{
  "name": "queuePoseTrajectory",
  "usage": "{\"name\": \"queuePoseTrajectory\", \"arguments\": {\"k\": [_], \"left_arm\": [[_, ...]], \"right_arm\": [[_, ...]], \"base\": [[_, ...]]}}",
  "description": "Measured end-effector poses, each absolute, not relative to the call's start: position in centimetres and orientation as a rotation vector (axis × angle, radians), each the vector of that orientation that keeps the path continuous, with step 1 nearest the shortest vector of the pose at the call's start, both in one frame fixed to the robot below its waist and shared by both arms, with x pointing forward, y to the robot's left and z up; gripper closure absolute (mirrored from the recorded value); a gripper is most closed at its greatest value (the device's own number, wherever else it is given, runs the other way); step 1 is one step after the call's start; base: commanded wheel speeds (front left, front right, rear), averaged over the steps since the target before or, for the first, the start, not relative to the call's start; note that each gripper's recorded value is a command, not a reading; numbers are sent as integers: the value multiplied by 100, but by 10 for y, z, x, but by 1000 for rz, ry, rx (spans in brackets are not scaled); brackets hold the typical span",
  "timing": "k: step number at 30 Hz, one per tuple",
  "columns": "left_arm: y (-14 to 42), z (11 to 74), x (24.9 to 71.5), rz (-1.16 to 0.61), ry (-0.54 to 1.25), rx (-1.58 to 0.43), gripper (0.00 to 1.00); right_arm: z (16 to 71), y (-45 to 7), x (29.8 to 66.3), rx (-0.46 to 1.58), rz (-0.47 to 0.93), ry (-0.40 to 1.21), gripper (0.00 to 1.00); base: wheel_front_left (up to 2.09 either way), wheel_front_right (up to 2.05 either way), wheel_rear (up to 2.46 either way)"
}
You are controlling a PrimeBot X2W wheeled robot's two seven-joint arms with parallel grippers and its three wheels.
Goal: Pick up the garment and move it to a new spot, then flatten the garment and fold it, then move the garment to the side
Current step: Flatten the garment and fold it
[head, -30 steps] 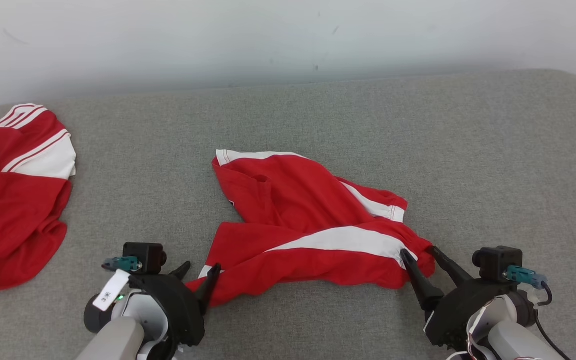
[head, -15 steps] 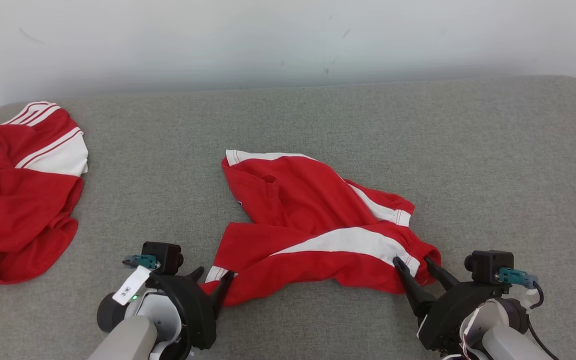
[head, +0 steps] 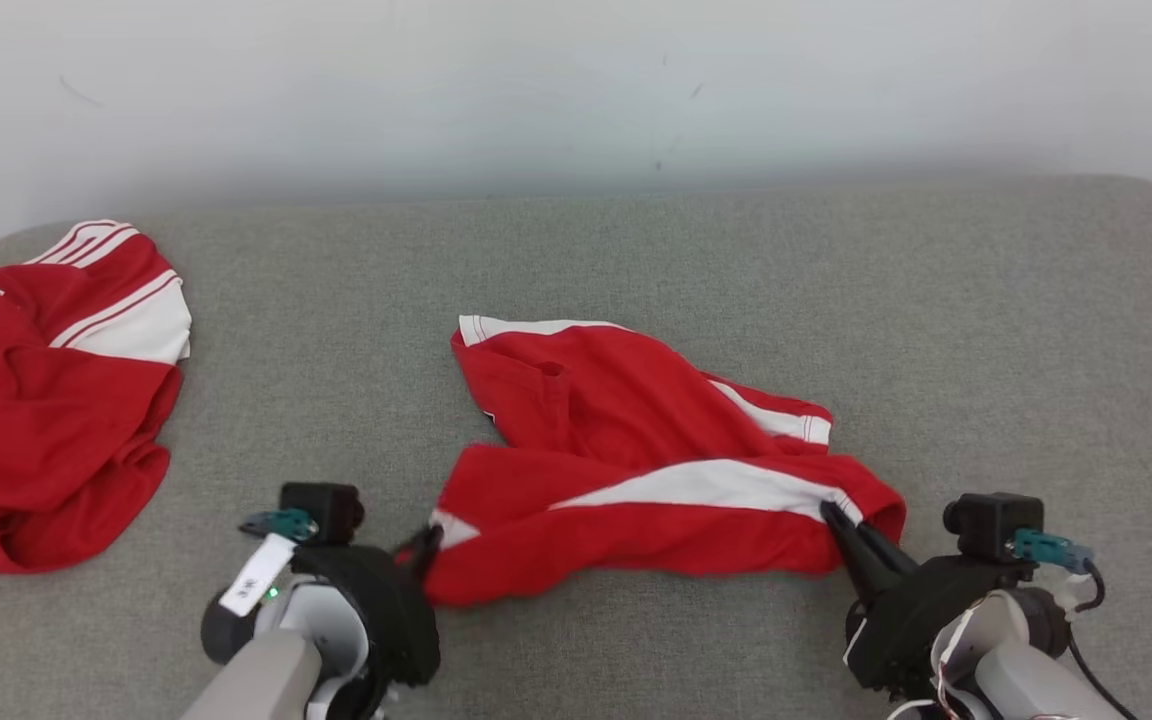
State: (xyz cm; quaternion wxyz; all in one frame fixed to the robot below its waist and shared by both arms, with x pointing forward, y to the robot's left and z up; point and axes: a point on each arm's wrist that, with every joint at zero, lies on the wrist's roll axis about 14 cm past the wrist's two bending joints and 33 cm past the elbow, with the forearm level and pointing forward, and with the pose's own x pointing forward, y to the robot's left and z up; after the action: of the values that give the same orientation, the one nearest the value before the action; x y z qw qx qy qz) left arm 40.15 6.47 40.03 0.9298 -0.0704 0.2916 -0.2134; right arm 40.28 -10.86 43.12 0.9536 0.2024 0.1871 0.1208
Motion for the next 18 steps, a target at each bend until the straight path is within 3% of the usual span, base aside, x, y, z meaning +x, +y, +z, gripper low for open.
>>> {"name": "queuePoseTrajectory", "arguments": {"k": [5,9,18], "left_arm": [[65,440,422,-413,417,-194,100],[63,449,423,-423,392,-206,100],[68,414,413,-436,619,-296,100]], "right_arm": [[457,-115,413,404,261,287,100],[474,-111,421,366,318,260,100],[465,-80,435,297,500,475,100]], "base": [[0,0,0],[0,0,0],[0,0,0]]}}
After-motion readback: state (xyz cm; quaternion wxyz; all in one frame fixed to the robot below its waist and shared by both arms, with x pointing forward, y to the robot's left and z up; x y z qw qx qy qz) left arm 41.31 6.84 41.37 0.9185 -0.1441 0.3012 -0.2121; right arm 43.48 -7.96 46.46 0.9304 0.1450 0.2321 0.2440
